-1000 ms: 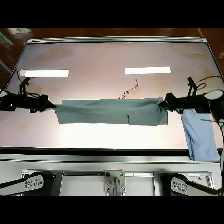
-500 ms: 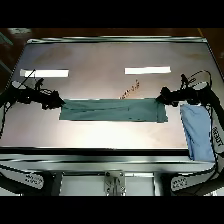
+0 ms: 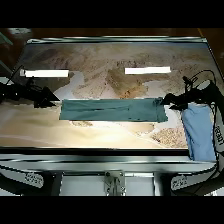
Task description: Fold the shirts.
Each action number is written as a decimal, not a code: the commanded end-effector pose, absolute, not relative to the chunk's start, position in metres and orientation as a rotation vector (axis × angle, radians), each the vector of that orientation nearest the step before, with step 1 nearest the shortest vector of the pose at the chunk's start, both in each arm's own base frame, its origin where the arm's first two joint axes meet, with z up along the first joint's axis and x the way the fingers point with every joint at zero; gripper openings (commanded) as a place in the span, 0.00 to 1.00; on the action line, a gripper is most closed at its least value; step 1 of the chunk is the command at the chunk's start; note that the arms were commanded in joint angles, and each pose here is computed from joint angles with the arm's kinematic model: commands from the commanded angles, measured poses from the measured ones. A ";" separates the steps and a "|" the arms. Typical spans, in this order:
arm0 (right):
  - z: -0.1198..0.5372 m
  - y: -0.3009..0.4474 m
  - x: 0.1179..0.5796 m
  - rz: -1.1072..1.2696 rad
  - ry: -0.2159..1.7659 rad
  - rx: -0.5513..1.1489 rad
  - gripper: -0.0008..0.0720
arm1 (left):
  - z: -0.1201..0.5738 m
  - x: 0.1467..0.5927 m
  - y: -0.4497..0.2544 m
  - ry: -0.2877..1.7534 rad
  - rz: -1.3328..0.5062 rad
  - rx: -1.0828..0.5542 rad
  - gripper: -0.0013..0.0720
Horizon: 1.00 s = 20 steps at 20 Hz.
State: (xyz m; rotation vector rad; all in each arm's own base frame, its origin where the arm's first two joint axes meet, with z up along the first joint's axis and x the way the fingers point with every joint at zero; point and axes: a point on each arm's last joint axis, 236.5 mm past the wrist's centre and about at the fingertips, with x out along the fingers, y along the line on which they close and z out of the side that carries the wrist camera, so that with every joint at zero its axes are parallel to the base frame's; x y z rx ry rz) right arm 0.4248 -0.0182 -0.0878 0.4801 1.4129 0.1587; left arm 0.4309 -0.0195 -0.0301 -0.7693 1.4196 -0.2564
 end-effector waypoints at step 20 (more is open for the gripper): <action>0.054 0.003 0.395 0.221 1.286 0.397 0.10 | -0.029 0.415 -0.337 1.257 -0.688 -0.446 0.08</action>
